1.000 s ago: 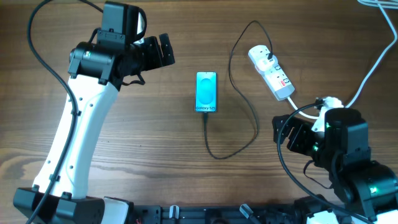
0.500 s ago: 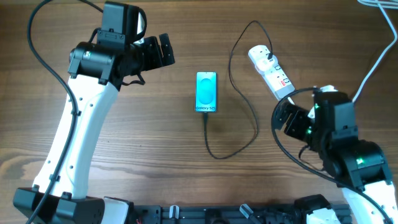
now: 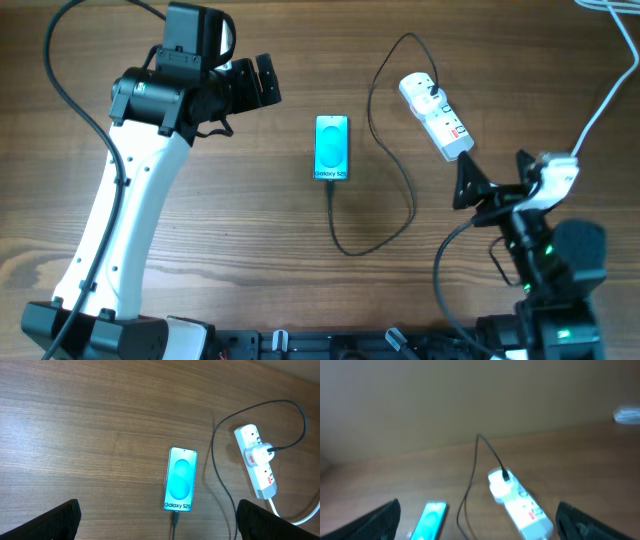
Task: Plug charger to phone and switch on socket
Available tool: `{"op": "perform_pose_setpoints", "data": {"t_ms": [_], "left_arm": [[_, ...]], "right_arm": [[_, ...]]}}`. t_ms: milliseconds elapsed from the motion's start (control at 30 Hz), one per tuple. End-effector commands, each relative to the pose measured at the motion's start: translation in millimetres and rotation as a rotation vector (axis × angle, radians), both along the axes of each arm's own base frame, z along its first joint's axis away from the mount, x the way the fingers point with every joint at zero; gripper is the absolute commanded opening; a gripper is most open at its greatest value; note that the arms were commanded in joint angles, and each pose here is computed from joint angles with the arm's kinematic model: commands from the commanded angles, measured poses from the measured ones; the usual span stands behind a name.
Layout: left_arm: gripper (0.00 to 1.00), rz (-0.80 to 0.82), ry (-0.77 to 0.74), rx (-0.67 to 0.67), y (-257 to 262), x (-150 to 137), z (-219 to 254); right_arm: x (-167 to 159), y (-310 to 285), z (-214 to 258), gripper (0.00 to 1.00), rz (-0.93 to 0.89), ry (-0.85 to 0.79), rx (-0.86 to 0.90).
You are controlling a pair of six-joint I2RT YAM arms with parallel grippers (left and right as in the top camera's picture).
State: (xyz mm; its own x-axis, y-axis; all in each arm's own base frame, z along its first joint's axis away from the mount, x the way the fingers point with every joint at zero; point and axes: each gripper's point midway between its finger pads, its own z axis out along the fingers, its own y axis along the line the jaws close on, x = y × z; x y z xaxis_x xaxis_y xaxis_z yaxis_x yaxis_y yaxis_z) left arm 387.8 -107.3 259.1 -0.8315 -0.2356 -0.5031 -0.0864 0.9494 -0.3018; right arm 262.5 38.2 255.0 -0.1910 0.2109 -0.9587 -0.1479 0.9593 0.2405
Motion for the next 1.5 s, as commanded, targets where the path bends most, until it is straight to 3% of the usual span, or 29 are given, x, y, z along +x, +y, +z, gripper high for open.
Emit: {"op": "perform_pose_setpoints", "data": {"t_ms": [0, 233, 667, 967, 1467], "left_arm": [[1.0, 0.016, 0.004, 0.007, 2.5, 0.6, -2.2], [1.0, 0.016, 0.004, 0.007, 2.5, 0.6, -2.2], [1.0, 0.016, 0.005, 0.007, 2.7, 0.5, -2.2], [1.0, 0.016, 0.004, 0.007, 2.5, 0.6, -2.2], [1.0, 0.016, 0.004, 0.007, 2.5, 0.6, -2.2]], "right_arm": [[-11.1, 4.6, -24.5, 1.0, 0.047, -0.092, -0.101], [-19.4, -1.4, -41.8, 1.0, 0.018, -0.225, -0.238], [-18.0, -21.0, -52.4, 1.0, -0.109, -0.291, -0.179], [-15.7, -37.0, -79.4, 1.0, -0.162, -0.177, -0.196], [-15.7, -41.5, -80.1, 1.0, -0.172, -0.178, -0.256]]}}
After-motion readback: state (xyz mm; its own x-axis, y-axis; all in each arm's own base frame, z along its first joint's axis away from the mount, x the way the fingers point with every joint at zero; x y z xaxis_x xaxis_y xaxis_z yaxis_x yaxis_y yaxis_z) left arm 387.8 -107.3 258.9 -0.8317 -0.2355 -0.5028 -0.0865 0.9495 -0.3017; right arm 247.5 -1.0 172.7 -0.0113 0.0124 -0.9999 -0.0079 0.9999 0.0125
